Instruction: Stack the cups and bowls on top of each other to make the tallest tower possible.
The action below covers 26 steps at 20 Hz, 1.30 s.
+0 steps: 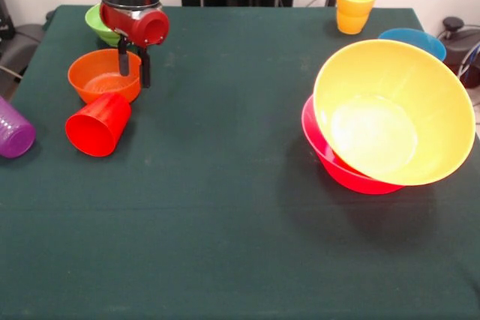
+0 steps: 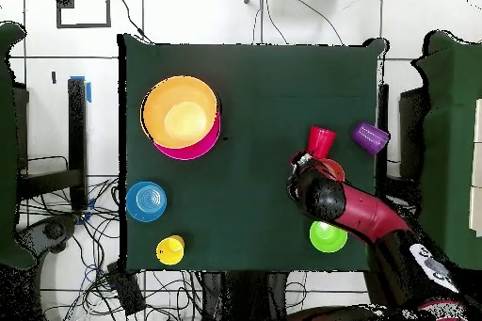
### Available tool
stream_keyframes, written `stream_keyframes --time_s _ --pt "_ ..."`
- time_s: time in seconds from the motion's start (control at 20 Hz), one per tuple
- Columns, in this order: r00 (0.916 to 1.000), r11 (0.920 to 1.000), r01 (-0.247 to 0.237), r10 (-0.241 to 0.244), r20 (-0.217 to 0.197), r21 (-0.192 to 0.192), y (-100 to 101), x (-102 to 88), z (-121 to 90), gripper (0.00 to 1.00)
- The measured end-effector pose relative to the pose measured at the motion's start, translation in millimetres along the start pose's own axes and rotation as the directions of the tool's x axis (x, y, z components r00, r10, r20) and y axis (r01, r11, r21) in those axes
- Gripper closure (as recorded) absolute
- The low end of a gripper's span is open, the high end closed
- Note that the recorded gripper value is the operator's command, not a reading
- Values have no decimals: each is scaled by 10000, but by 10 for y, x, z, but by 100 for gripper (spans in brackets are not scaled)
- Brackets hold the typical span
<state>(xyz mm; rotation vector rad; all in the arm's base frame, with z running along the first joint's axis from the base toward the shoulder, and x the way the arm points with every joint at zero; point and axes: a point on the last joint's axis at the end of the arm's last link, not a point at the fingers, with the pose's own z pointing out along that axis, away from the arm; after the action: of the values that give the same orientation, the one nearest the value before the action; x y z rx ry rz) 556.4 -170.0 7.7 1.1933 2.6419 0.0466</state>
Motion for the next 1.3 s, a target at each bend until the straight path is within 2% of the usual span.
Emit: stream_keyframes --time_s 0.25,0.45,0.75,0.9,1.15,1.3 --pt "9987 9996 -269 273 -433 108 -140 -42 -3 0" --pt "9972 9988 -396 414 -616 295 -392 -71 29 0" --pt "9955 9990 -213 249 -914 403 -541 69 154 0" --pt "9944 9994 5 32 -1053 353 -580 219 282 0" --pt "9951 9997 122 -100 -987 215 -609 368 429 0" --pt "9989 9999 144 -143 -443 20 -597 334 462 0"
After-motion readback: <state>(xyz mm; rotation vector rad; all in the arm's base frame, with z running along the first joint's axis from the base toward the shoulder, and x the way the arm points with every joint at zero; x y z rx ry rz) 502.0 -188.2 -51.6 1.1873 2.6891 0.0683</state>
